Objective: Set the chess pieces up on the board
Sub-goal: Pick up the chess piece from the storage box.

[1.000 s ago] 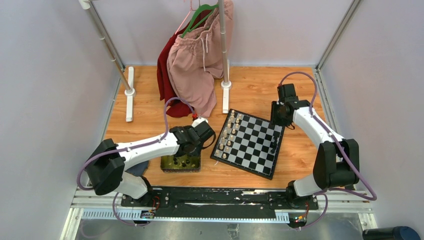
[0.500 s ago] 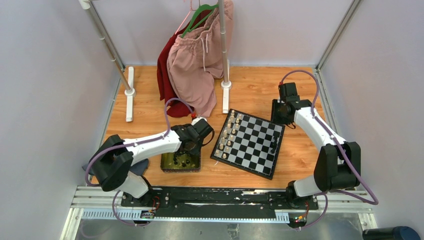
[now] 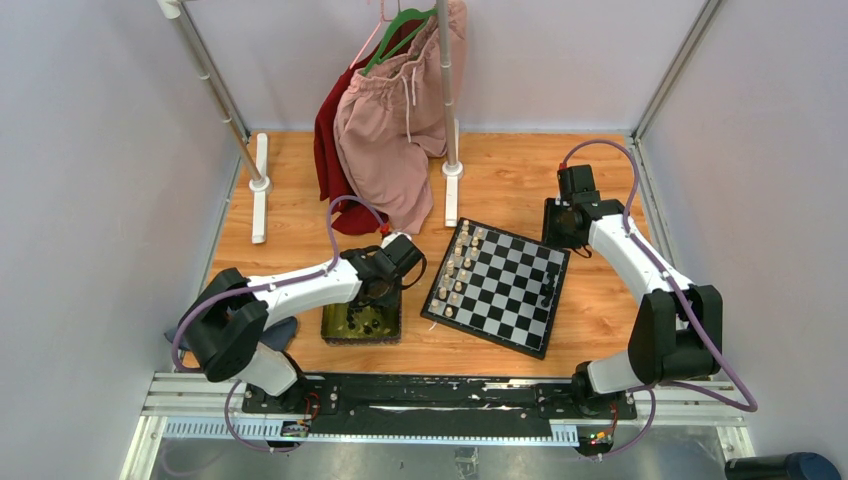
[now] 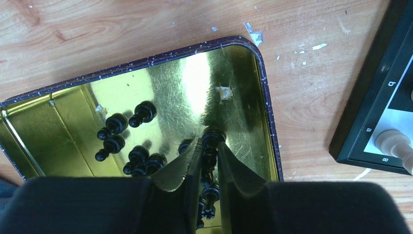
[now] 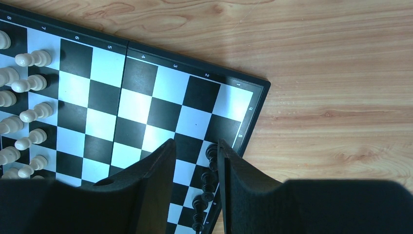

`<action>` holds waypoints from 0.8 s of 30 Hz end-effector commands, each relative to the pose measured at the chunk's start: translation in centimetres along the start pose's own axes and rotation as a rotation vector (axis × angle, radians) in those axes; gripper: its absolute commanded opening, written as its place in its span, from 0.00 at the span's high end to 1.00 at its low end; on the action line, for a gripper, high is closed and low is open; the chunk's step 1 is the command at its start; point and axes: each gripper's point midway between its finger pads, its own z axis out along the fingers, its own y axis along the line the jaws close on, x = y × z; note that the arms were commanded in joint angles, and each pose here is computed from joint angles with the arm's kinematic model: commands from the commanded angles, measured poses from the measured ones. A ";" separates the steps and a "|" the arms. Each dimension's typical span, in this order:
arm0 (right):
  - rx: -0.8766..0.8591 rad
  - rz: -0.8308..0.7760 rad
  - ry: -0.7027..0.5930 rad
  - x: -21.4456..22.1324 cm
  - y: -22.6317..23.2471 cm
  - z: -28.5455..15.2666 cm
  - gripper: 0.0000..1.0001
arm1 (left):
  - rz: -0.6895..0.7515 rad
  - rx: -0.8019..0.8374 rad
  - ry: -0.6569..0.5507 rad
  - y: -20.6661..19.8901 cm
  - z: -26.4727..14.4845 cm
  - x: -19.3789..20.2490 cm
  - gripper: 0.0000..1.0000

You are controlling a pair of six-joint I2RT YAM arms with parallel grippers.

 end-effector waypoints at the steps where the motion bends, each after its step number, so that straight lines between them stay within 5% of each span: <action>1: 0.030 0.019 -0.014 -0.2 -1.1 -0.7 0.59 | -0.003 0.000 0.011 0.1 0.5 0.3 0.78; 14: 0.025 0.024 -0.025 -0.3 -1.0 -1.0 0.59 | -0.011 -0.009 -0.005 0.5 -0.3 -0.2 0.93; 24: 0.023 0.031 -0.034 -0.3 -1.0 -1.2 0.59 | -0.009 -0.053 -0.092 1.9 -3.4 -3.3 0.94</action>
